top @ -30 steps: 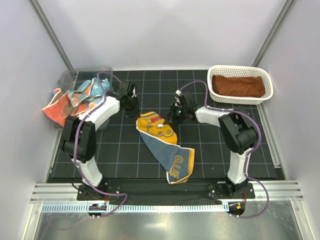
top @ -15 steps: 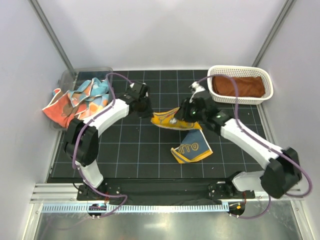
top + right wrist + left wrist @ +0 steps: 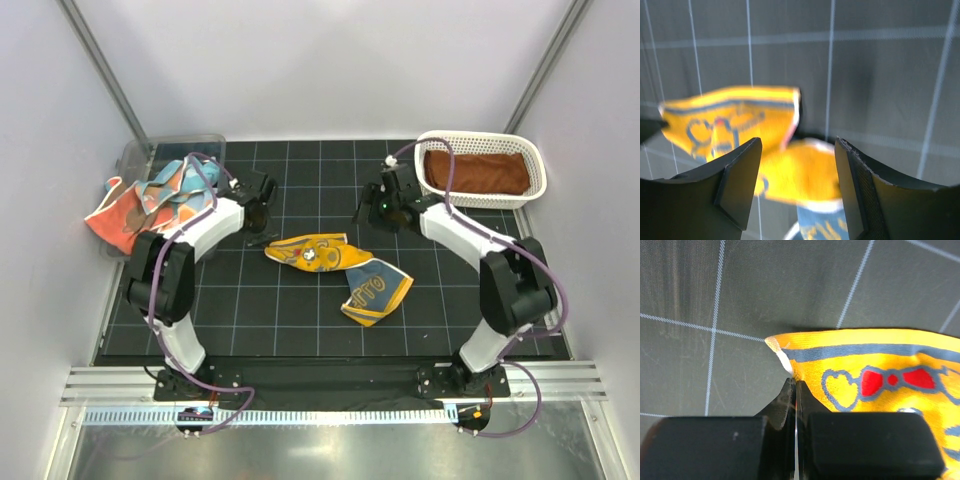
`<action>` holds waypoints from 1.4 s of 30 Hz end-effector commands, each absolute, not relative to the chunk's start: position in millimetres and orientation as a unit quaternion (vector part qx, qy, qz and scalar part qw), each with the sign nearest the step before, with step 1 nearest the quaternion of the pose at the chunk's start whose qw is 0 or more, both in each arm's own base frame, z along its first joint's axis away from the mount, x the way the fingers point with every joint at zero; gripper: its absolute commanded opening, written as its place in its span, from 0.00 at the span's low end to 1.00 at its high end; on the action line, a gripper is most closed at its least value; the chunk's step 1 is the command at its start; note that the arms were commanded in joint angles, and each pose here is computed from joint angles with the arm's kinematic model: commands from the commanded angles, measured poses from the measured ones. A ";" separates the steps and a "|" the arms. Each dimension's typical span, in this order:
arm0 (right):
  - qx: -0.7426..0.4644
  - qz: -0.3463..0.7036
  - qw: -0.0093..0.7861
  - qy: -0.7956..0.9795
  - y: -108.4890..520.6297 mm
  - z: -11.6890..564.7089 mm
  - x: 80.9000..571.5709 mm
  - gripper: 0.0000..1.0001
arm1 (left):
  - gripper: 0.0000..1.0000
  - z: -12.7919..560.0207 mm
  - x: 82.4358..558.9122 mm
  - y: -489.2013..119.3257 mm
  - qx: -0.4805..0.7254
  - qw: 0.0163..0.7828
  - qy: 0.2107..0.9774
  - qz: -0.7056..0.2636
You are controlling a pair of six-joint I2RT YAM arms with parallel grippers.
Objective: Fold and stack the towels
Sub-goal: Flatten out the crumpled towel
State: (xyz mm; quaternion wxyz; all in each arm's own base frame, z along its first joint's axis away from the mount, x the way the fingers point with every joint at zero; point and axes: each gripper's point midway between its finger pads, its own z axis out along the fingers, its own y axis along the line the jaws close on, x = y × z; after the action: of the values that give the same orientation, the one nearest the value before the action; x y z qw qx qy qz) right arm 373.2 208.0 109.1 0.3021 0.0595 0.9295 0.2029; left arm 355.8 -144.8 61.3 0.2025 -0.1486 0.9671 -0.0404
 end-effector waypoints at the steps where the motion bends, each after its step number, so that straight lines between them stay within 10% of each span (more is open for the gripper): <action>1: 0.047 0.242 0.307 0.919 232.7 104.6 400.5 0.66 | 0.00 61.5 361.8 -138.7 -0.139 0.210 0.968 -0.017; 7: 0.001 0.272 0.281 0.920 274.7 84.4 402.8 0.60 | 0.00 50.7 348.9 -135.7 -0.144 0.190 0.971 -0.013; 19: -0.084 0.161 0.252 0.950 272.3 33.8 255.7 0.56 | 0.00 43.4 314.8 -128.2 -0.145 0.169 0.975 -0.019; 42: 0.057 0.119 0.282 0.950 277.7 34.7 304.8 0.53 | 0.00 29.5 302.9 -123.1 -0.145 0.166 0.975 -0.016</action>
State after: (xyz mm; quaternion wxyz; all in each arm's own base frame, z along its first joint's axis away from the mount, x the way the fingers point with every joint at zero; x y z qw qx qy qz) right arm 290.9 267.3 26.7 0.2695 0.0167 0.9564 0.1117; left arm 294.6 -120.8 18.7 0.1385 -0.1414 0.9802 -0.0025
